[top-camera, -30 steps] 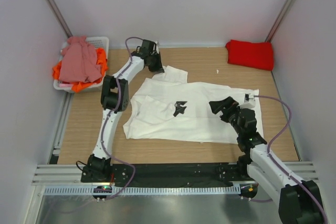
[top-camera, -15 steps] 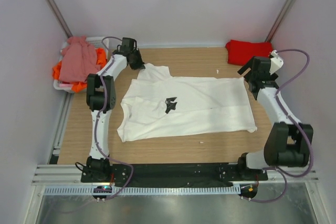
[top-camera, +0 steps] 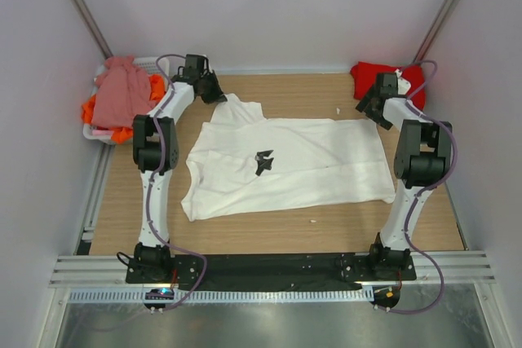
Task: Fold and stack the t-shirts
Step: Fold the tshirt
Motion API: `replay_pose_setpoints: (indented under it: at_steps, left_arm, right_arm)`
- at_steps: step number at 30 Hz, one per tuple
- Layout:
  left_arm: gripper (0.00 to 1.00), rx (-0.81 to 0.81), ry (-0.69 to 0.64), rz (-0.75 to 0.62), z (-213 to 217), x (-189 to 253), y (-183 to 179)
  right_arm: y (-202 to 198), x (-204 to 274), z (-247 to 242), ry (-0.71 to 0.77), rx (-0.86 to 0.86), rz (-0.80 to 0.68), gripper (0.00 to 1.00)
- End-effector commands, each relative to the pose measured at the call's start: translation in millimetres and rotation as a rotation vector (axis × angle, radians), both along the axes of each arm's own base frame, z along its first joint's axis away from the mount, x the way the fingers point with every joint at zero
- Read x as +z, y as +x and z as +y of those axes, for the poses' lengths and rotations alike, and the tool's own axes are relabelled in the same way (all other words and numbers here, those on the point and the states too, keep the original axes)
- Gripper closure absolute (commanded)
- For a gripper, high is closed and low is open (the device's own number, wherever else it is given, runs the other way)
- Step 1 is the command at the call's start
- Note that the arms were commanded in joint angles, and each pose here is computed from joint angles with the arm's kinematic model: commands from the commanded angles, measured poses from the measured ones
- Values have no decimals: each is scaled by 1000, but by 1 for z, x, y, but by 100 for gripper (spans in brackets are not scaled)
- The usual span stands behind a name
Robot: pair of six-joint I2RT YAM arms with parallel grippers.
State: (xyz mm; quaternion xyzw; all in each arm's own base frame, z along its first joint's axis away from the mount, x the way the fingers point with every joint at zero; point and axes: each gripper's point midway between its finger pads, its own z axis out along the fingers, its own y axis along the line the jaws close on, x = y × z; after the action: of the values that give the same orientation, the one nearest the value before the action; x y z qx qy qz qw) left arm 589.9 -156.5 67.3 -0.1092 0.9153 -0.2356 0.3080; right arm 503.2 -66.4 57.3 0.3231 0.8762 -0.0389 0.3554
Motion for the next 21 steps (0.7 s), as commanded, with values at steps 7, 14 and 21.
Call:
replay_pose_setpoints:
  at_steps: [7, 14, 21]
  left_arm:
    - [100, -21, -36, -63, -7, 16, 16]
    - [100, -25, -26, -54, -6, 13, 14]
    - [100, -56, -24, -116, -8, 51, 14]
  right_arm:
    - [21, -18, -12, -24, 17, -7, 26]
    - [26, -38, 2, 41, 77, 6, 67]
    - [33, -13, 6, 49, 117, -102, 99]
